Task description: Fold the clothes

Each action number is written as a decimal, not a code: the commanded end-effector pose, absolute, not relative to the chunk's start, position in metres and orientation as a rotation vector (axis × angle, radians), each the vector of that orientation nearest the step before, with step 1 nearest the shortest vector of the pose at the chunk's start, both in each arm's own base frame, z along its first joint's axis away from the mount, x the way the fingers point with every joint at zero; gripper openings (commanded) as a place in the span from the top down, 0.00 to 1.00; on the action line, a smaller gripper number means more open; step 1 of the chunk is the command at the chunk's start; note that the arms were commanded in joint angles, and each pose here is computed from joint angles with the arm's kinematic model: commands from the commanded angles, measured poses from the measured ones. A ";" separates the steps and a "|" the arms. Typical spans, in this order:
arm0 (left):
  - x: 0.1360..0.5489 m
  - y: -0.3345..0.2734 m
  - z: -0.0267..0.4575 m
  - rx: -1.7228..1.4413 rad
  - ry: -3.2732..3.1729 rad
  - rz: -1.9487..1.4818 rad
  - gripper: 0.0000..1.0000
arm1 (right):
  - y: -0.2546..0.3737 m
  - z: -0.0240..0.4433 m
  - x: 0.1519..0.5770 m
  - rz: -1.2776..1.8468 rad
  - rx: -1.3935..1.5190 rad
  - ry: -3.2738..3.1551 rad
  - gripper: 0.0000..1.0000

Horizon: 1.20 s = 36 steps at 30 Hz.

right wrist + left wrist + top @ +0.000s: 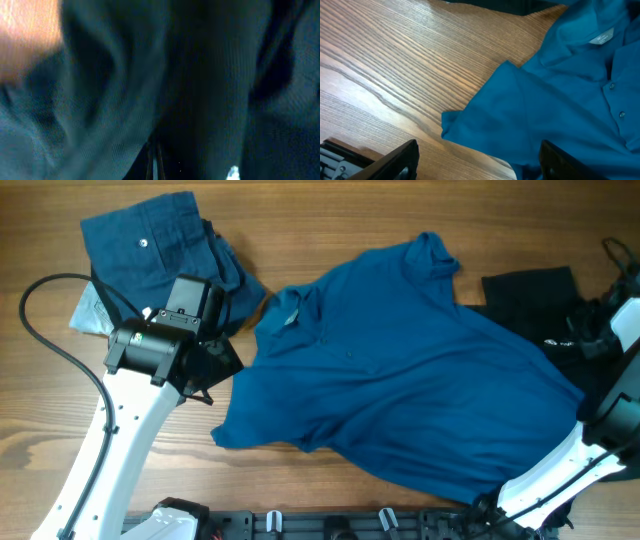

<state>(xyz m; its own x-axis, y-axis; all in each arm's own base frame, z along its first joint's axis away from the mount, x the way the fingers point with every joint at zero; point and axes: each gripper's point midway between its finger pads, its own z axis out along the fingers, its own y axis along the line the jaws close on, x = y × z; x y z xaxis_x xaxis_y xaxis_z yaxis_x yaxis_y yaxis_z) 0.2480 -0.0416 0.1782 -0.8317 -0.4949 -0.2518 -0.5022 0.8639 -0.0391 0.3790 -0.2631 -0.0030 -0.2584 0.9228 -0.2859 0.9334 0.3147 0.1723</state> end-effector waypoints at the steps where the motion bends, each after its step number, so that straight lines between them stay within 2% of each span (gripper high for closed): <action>1: 0.248 -0.042 0.177 -0.759 2.796 0.026 0.23 | -0.298 -0.062 0.354 -0.177 1.805 2.193 0.96; 4: 0.247 -0.044 0.177 -0.760 2.799 0.017 0.23 | -0.358 -0.027 0.364 -0.190 1.804 2.055 0.96; 6: 0.248 -0.044 0.177 -0.759 2.797 0.016 0.23 | -0.375 0.004 0.388 -0.045 1.656 2.077 0.96; 9: 0.253 -0.045 0.178 -0.757 2.780 0.000 0.23 | -0.343 0.062 0.434 0.349 1.340 2.126 0.96; 12: 0.252 -0.045 0.178 -0.756 2.781 0.001 0.23 | -0.318 0.090 0.418 0.460 1.474 2.110 0.95; 13: 0.252 -0.045 0.178 -0.756 2.781 0.001 0.23 | -0.309 0.099 0.410 0.477 1.507 2.123 0.90; 15: 0.252 -0.045 0.178 -0.756 2.781 0.001 0.20 | -0.289 0.116 0.389 0.498 1.564 2.167 0.67; 16: 0.252 -0.045 0.178 -0.756 2.781 0.001 0.20 | -0.280 0.121 0.379 0.502 1.597 2.191 0.65; 18: 0.252 -0.045 0.178 -0.756 2.780 0.000 0.18 | -0.265 0.123 0.351 0.448 1.692 2.264 0.47; 19: 0.252 -0.045 0.178 -0.756 2.782 -0.004 0.18 | -0.261 0.119 0.332 0.356 1.759 2.318 0.37; 20: 0.252 -0.047 0.178 -0.756 2.787 -0.017 0.17 | -0.258 0.111 0.311 0.237 1.843 2.376 0.18; 21: 0.252 -0.047 0.178 -0.756 2.788 -0.019 0.17 | -0.252 0.104 0.302 0.194 1.888 2.404 0.11; 22: 0.253 -0.048 0.178 -0.755 2.785 -0.021 0.17 | -0.245 0.095 0.300 0.195 1.897 2.429 0.09; 25: 0.254 -0.049 0.178 -0.754 2.779 -0.031 0.17 | -0.234 0.059 0.303 0.192 1.894 2.432 0.11; 28: 0.253 -0.052 0.178 -0.753 2.791 -0.060 0.18 | -0.233 0.028 0.324 0.231 1.817 2.361 0.22; 30: 0.255 -0.054 0.178 -0.751 2.787 -0.070 0.13 | -0.233 0.019 0.339 0.257 1.749 2.324 0.29; 32: 0.255 -0.057 0.178 -0.749 2.792 -0.101 0.13 | -0.234 0.013 0.349 0.263 1.768 2.264 0.31; 34: 0.255 -0.059 0.178 -0.748 2.796 -0.117 0.13 | -0.240 0.010 0.360 0.260 1.749 2.228 0.47; 35: 0.255 -0.060 0.178 -0.748 2.797 -0.117 0.13 | -0.242 0.008 0.361 0.249 1.754 2.216 0.59; 36: 0.255 -0.060 0.178 -0.748 2.798 -0.118 0.13 | -0.245 0.008 0.362 0.238 1.751 2.206 0.79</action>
<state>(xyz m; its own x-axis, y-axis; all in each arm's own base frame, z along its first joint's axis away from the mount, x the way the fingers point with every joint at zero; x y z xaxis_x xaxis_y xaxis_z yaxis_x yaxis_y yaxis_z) 0.2550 -0.0576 0.1792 -0.8367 -0.4979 -0.2282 -0.4822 0.8672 -0.1241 0.3604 -0.2437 0.0219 -0.2366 0.9599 -0.1506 0.9037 0.2744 0.3286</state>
